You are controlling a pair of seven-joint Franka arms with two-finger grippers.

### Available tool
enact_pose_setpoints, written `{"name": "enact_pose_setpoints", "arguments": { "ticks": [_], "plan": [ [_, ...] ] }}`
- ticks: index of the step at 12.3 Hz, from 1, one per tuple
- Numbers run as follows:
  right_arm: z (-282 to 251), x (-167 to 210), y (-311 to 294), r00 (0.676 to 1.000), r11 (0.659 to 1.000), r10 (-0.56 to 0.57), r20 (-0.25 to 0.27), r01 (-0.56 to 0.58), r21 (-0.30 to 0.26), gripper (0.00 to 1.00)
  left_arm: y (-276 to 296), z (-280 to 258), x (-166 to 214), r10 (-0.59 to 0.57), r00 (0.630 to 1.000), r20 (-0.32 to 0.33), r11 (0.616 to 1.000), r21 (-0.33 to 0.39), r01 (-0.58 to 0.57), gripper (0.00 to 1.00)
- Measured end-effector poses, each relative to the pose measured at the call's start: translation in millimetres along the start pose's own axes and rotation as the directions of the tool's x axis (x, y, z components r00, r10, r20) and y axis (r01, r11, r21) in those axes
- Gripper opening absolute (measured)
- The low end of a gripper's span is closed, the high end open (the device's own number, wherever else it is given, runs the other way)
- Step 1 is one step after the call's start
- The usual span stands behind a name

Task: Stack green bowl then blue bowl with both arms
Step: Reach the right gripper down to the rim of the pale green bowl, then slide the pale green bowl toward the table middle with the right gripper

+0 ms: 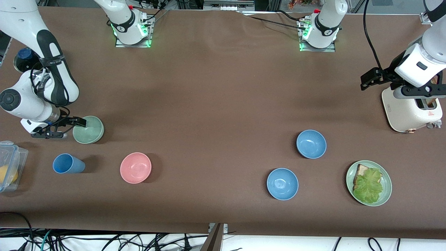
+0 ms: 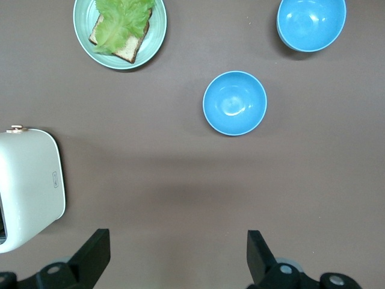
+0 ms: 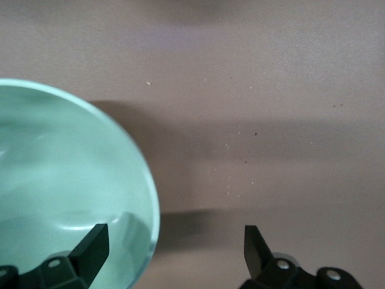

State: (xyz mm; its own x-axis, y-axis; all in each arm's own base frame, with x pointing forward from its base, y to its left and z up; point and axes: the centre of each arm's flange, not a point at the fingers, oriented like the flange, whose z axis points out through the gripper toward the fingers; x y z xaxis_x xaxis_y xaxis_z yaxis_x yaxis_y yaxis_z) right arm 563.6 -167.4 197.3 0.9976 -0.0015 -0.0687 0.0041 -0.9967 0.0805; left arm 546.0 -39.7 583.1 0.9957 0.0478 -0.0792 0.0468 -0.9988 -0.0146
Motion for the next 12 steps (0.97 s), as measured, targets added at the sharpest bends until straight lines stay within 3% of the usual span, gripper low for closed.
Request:
{"name": "enact_pose_setpoints", "arguments": {
  "ticks": [1, 3, 7, 12],
  "plan": [
    [4, -1, 1, 1.000, 1.000, 0.005, 0.001, -0.005, 0.003, 0.95, 0, 0, 0, 0.000, 1.000, 0.000, 1.000, 0.000, 0.000, 1.00],
    [5, 0, 2, 1.000, 1.000, 0.010, -0.002, -0.010, 0.008, 0.65, 0, 0, 0, 0.000, 1.000, 0.000, 1.000, 0.000, 0.000, 1.00],
    [-1, 3, -6, 1.000, 1.000, -0.001, -0.010, 0.001, 0.020, 0.18, 0, 0, 0, 0.000, 1.000, 0.000, 1.000, 0.000, 0.000, 1.00],
    [-11, 8, -11, 1.000, 0.999, -0.007, -0.010, 0.007, 0.031, 0.10, 0, 0, 0, 0.000, 1.000, 0.000, 1.000, 0.000, 0.000, 1.00]
  ]
}}
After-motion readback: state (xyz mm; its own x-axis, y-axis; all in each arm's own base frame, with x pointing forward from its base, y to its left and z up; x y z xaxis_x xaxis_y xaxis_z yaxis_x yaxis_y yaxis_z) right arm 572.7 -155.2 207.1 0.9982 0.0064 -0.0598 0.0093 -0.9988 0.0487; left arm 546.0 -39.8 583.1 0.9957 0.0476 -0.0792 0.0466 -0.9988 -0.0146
